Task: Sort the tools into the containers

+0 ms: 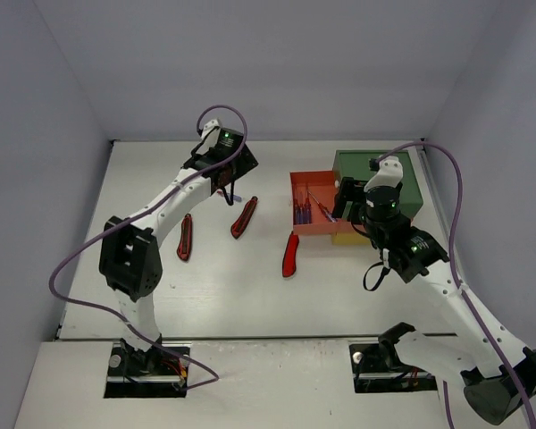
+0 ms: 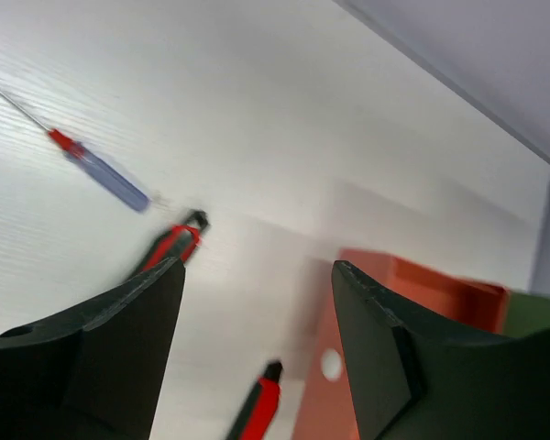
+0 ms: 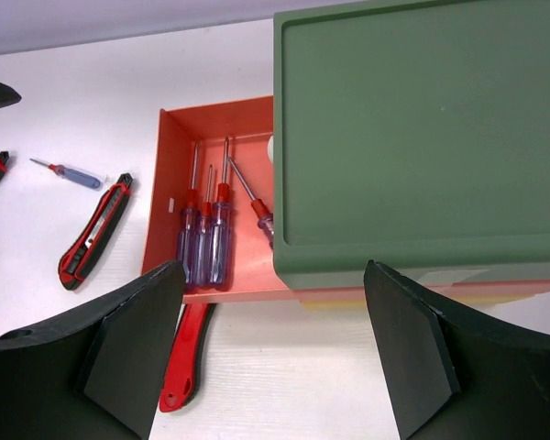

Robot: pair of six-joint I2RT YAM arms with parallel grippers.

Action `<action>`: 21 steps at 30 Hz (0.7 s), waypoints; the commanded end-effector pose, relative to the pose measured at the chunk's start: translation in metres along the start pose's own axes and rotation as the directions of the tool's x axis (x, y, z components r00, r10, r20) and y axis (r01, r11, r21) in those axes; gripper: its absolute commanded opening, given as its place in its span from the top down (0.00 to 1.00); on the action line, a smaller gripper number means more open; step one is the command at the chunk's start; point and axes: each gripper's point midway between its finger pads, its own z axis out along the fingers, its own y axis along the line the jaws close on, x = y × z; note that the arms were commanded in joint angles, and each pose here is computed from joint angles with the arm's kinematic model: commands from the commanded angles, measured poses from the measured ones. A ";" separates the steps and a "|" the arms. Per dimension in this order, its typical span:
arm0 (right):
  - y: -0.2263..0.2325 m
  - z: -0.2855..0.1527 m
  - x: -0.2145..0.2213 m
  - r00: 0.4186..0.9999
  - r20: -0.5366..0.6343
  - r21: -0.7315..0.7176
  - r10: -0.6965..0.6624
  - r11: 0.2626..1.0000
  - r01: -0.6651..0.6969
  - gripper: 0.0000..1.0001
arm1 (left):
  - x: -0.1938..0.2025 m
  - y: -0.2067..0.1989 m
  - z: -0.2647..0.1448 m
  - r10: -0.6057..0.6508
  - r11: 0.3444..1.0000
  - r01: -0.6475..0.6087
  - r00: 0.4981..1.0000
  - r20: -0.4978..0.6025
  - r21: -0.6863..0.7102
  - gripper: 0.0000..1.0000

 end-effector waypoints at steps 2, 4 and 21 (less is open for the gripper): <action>-0.003 -0.005 -0.014 0.997 0.064 0.003 0.039 0.999 -0.039 0.23 | -0.023 0.030 0.028 -0.039 0.981 0.052 0.996 0.076 -0.185 0.38; -0.003 -0.007 -0.010 0.997 0.058 -0.006 0.054 0.999 -0.054 0.23 | -0.020 0.040 0.047 -0.048 0.970 0.063 0.996 0.070 -0.233 0.38; 0.002 -0.016 0.008 0.994 0.015 -0.063 0.106 0.993 -0.105 0.23 | 0.011 0.102 0.115 -0.091 0.892 0.097 0.995 0.035 -0.442 0.41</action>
